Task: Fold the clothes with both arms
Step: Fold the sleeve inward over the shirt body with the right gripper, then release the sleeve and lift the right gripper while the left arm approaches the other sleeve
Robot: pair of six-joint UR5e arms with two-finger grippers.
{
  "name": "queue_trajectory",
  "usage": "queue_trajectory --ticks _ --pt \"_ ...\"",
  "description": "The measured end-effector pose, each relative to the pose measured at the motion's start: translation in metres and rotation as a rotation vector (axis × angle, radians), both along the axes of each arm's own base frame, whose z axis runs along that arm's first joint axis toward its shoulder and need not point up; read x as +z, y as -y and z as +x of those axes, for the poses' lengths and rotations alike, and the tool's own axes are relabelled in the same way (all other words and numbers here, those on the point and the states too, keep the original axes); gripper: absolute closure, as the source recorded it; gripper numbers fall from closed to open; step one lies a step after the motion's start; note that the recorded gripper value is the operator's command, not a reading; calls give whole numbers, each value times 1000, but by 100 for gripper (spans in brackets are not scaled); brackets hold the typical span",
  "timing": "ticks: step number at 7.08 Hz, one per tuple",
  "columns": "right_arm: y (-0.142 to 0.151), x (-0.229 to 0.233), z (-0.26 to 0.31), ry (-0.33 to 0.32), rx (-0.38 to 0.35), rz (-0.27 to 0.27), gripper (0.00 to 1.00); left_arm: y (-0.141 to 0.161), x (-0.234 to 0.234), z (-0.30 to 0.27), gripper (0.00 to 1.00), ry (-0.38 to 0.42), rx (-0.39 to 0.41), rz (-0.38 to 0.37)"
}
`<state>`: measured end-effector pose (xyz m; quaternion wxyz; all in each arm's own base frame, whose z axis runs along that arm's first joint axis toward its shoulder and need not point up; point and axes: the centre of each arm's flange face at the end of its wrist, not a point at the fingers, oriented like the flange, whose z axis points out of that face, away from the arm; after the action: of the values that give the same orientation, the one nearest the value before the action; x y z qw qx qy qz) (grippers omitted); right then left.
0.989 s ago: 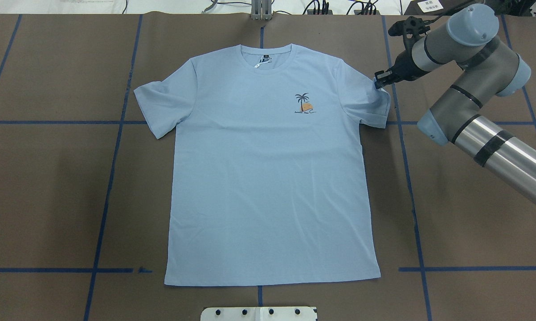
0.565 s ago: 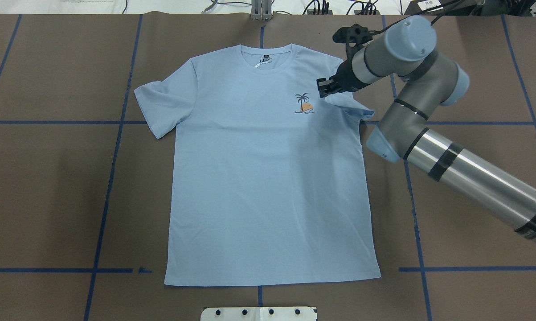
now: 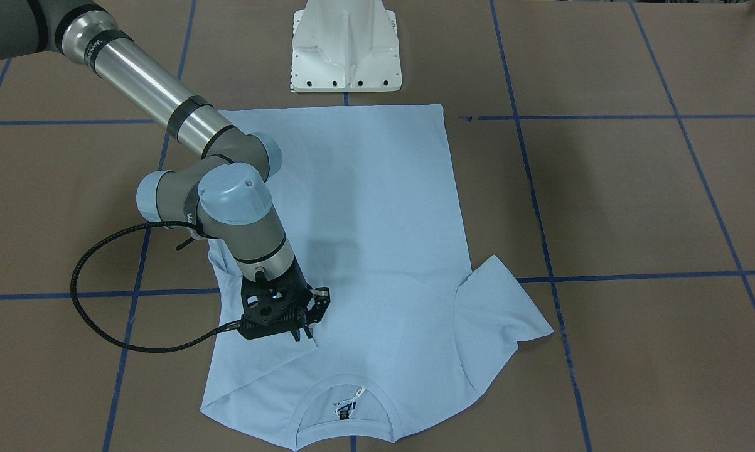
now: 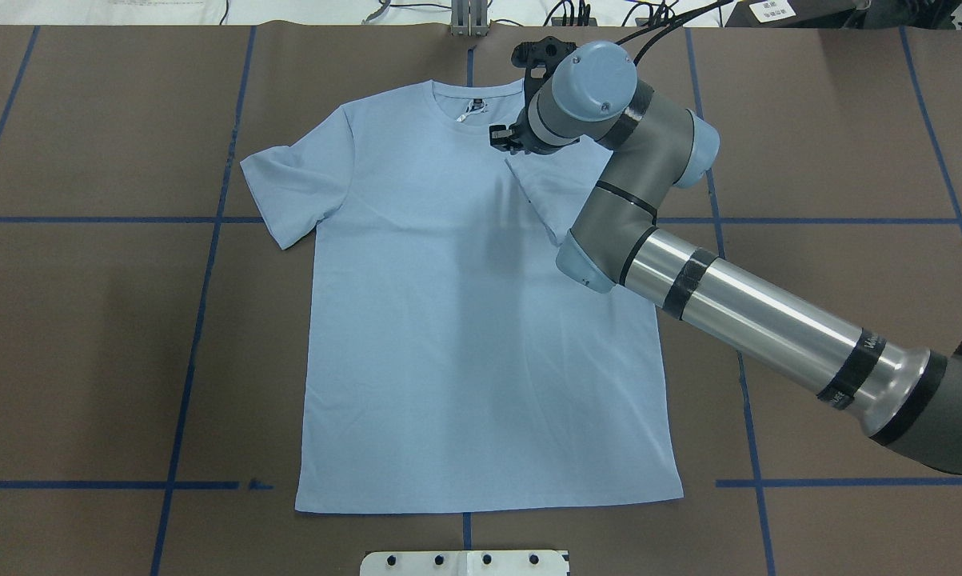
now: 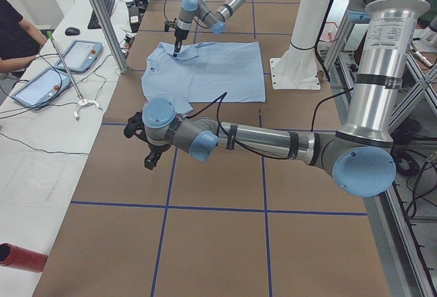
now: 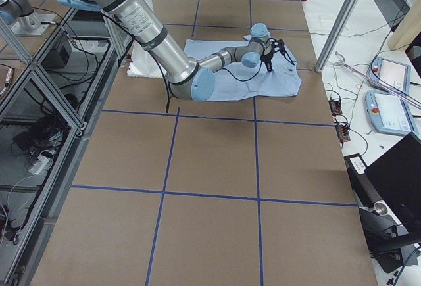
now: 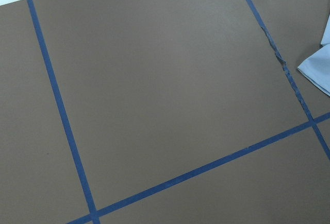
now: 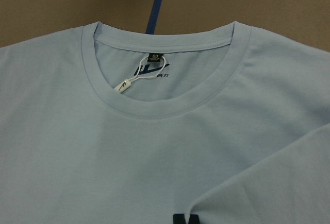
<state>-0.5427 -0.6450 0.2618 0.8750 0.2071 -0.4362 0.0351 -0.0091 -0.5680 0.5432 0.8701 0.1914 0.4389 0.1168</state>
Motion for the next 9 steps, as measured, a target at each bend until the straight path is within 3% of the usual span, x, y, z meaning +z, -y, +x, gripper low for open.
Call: queue_trajectory --ticks 3,5,7,9 --pt "23 6 26 -23 18 -46 0 17 -22 15 0 -25 -42 -43" --pt "35 -1 59 -28 -37 -148 0 29 -54 79 0 -56 -143 -112" --pt "23 -25 103 -90 -107 -238 0 25 -77 166 0 -100 -282 -194" --pt "-8 -38 159 -158 -142 -272 0 18 -99 259 1 -111 -388 -250"
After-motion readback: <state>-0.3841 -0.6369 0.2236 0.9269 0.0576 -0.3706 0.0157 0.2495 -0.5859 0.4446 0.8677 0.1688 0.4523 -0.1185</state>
